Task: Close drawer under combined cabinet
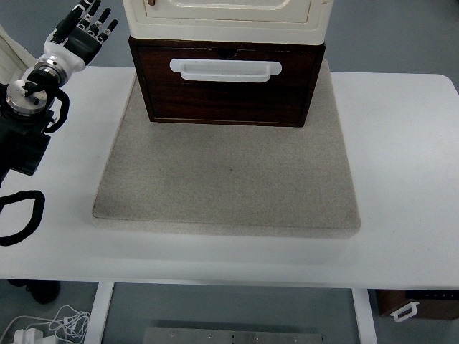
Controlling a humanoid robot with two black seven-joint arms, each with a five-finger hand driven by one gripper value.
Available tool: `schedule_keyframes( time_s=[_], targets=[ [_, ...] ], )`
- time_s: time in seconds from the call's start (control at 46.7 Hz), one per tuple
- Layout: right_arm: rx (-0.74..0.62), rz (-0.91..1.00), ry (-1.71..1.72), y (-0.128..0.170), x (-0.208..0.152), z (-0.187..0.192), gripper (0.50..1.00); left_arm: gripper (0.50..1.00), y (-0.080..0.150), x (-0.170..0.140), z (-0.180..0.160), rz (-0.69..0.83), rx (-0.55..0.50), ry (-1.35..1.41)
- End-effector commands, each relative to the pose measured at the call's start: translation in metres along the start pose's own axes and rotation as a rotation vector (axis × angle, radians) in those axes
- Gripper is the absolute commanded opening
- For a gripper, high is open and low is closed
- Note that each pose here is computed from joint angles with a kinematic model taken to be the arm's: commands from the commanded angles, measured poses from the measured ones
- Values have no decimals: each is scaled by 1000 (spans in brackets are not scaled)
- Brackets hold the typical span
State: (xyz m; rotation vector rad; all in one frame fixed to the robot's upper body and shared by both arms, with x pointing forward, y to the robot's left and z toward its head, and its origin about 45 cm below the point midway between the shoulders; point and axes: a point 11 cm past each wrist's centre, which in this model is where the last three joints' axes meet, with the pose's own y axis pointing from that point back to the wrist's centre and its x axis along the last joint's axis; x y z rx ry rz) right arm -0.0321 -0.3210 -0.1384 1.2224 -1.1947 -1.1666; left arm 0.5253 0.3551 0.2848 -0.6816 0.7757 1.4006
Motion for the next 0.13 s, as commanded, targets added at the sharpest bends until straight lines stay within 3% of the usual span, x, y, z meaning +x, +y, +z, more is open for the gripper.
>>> schedule_keyframes(
  time_s=[0.0, 0.107],
  targets=[
    [0, 0, 2, 0, 0, 0, 952, 999, 0, -1, -1, -2, 2, -10],
    [-3, 0, 5, 0, 0, 0, 952, 999, -2, -3, -9, -6, 16, -21]
  ],
)
